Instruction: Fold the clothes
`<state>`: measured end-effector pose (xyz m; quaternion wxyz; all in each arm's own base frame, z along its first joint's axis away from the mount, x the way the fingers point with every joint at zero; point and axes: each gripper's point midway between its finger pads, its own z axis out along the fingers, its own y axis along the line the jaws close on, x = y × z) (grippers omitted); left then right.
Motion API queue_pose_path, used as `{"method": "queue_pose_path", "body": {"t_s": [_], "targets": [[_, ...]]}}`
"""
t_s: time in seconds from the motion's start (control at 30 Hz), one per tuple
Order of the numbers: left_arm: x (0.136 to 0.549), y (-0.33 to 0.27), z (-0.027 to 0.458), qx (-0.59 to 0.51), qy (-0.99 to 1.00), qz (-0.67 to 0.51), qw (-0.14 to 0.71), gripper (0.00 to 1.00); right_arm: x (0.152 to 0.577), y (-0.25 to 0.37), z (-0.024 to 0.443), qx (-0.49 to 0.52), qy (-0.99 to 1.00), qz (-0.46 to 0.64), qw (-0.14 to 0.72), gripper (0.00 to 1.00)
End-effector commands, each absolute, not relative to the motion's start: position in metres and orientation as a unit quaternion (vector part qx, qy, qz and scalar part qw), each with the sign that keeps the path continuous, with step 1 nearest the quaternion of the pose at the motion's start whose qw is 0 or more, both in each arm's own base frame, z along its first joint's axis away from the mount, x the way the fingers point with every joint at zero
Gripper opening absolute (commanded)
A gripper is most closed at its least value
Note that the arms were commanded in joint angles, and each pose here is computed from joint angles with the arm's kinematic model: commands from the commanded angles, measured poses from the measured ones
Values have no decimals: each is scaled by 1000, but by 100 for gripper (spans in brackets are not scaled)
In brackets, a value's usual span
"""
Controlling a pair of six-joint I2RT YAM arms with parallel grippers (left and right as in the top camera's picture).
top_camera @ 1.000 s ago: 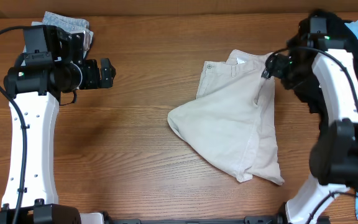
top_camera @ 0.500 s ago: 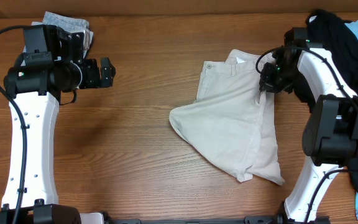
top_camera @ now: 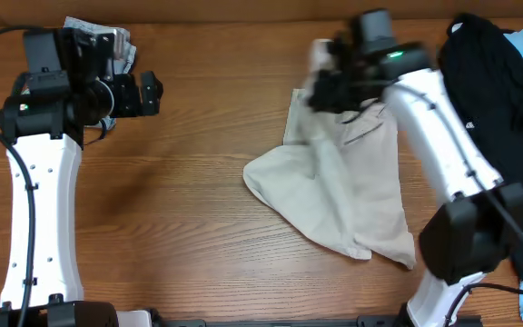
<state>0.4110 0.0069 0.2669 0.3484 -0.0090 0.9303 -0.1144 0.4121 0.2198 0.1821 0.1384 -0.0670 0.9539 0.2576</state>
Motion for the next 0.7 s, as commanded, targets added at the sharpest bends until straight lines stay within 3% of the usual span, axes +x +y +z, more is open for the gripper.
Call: {"method": "queue_pose_path", "body": {"t_s": [0.0,0.27,0.43,0.67], "targets": [[417,39,286,-30,921,-95,377,100,369,303,198,-130,936,303,124,9],[416,104,305,-91,903,-60,416,100,298,407,211,-249,895,346,130,58],[417,100,306,-85,902,-68,419,100,309,376,223,-225,911,325,121,68],[415,34,285,40,923,-84,373,100,356,245,230,-75,961,247,104,75]]}}
